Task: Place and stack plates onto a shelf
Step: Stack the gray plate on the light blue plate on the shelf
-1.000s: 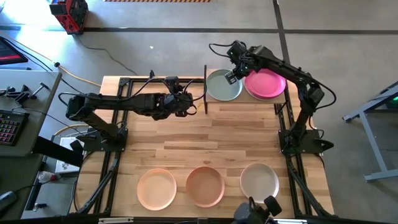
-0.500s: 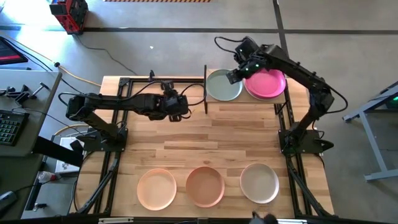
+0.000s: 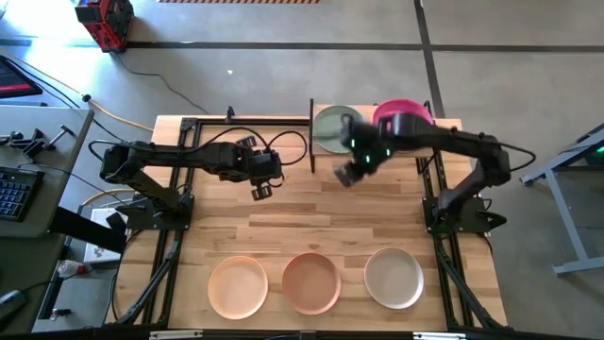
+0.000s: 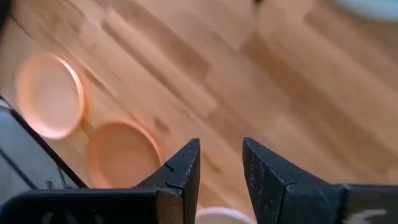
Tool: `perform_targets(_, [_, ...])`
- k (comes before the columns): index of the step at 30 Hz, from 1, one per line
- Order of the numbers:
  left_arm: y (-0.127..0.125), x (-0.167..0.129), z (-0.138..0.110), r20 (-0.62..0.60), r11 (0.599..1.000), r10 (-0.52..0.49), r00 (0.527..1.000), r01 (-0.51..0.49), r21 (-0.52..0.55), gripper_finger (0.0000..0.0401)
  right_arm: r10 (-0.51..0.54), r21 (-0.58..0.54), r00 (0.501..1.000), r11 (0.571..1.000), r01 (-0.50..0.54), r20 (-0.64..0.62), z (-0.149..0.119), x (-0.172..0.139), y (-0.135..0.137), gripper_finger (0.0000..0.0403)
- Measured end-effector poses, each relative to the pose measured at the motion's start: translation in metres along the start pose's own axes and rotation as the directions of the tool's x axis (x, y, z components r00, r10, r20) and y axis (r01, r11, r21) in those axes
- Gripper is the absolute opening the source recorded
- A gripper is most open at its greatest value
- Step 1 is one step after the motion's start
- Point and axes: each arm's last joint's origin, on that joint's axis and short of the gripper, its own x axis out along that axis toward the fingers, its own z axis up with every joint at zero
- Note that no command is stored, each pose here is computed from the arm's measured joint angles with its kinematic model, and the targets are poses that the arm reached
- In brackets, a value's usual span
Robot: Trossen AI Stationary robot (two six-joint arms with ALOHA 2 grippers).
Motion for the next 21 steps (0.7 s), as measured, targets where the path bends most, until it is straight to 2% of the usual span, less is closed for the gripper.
perform_targets(6, [-0.001, 0.000, -0.001, -0.009, 0.998, -0.032, 0.999, 0.032, -0.058, 0.0119, -0.065, 0.006, 0.997, 0.998, 0.066, -0.036, -0.056, 0.012, 0.038, 0.0099])
perform_targets(14, [-0.003, 0.000, -0.001, -0.018, 0.981, -0.111, 0.994, 0.107, -0.161, 0.0119, -0.156, 0.109, 0.979, 0.979, 0.171, -0.132, -0.128, 0.047, 0.055, 0.0099])
perform_targets(21, [-0.004, 0.000, -0.001, -0.020, 0.966, -0.128, 0.992, 0.120, -0.229, 0.0119, -0.107, 0.193, 0.979, 0.971, 0.140, -0.174, -0.188, 0.082, 0.063, 0.0099])
